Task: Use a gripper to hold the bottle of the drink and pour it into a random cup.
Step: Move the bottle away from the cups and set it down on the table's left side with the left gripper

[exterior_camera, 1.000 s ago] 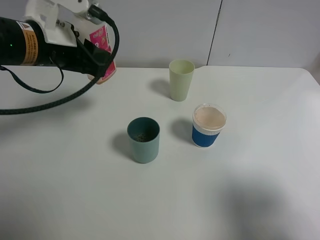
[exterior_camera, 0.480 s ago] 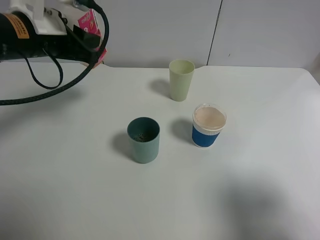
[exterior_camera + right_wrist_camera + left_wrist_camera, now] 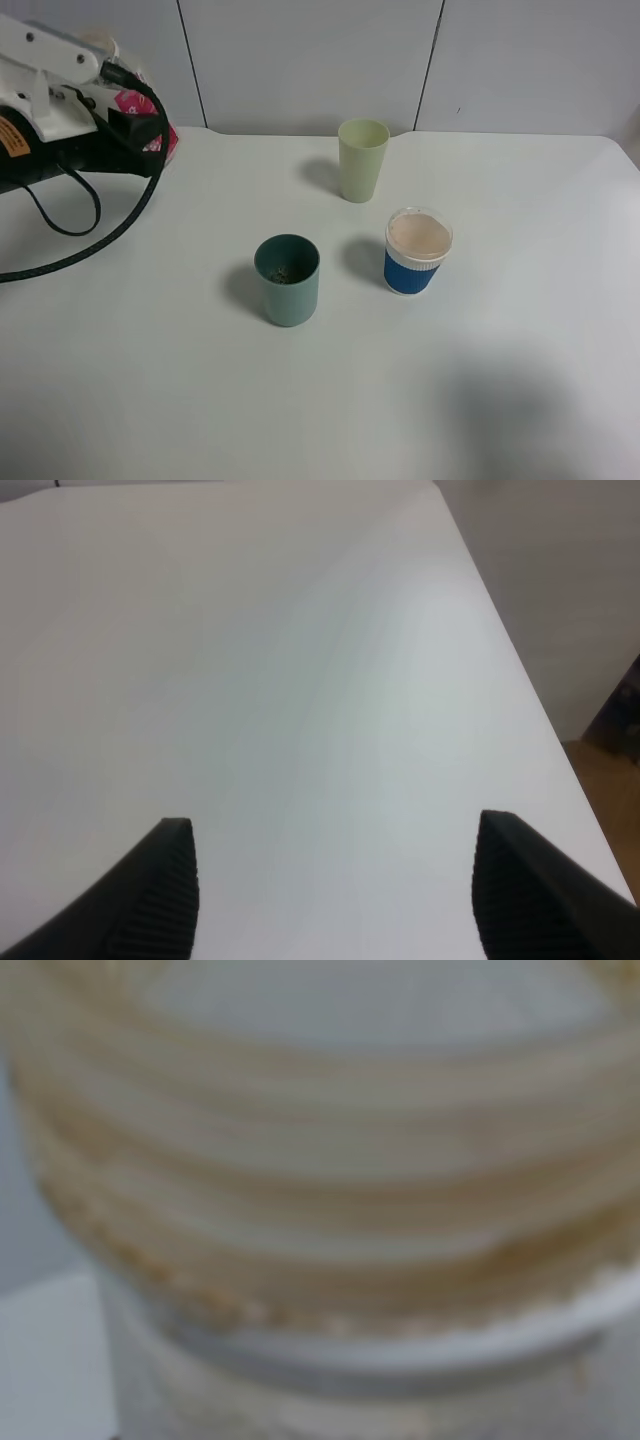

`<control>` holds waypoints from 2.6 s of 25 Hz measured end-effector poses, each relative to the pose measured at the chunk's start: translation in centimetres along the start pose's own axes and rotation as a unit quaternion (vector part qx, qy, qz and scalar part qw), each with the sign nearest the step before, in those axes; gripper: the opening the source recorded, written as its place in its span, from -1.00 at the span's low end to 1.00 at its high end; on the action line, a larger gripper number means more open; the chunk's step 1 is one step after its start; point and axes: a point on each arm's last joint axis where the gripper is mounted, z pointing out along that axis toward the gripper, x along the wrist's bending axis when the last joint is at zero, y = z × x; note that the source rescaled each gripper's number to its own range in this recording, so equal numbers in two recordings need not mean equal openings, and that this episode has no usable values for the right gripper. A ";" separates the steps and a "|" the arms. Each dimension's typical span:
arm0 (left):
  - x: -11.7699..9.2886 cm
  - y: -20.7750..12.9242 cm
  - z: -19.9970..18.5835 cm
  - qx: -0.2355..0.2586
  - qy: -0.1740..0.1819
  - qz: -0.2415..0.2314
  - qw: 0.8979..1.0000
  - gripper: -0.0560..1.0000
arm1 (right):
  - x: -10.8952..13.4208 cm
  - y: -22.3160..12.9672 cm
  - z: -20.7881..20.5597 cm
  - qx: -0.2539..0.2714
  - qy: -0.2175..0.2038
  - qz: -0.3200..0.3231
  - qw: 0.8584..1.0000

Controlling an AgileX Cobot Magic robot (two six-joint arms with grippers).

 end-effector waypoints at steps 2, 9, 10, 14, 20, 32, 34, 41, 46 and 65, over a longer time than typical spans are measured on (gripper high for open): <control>0.6 -0.9 0.2 0.015 -0.008 -0.019 1.000 -0.89 | 0.0 0.0 0.0 0.000 0.000 0.000 1.000; 1.3 -4.6 1.7 0.077 -0.035 -0.074 0.994 -0.89 | 0.0 0.0 0.0 0.000 0.000 0.000 1.000; 1.2 -5.2 2.0 0.084 -0.038 -0.074 0.993 -0.89 | 0.0 0.0 0.0 0.000 0.000 0.000 1.000; 1.0 -7.0 2.8 0.105 -0.051 -0.057 0.992 -0.89 | 0.0 0.0 0.0 0.000 0.000 0.000 1.000; 0.6 -8.4 3.2 0.123 -0.079 0.003 0.989 -0.89 | 0.0 0.0 0.0 0.000 0.000 0.000 1.000; 0.0 -8.9 3.6 0.100 -0.117 0.032 0.988 -0.89 | 0.0 0.0 0.0 0.000 0.000 0.000 1.000; 0.0 -8.9 3.6 0.101 -0.117 0.032 0.988 -0.89 | 0.0 0.0 0.0 0.000 0.000 0.000 1.000; 0.0 -9.3 3.6 0.118 -0.115 0.038 0.986 -0.89 | 0.0 0.0 0.0 0.000 0.000 0.000 1.000; 0.0 -9.3 3.6 0.120 -0.114 0.039 0.985 -0.89 | 0.0 0.0 0.0 0.000 0.000 0.000 1.000; 0.0 -9.3 3.6 0.119 -0.115 0.039 0.985 -0.04 | 0.0 0.0 0.0 0.000 0.000 0.000 1.000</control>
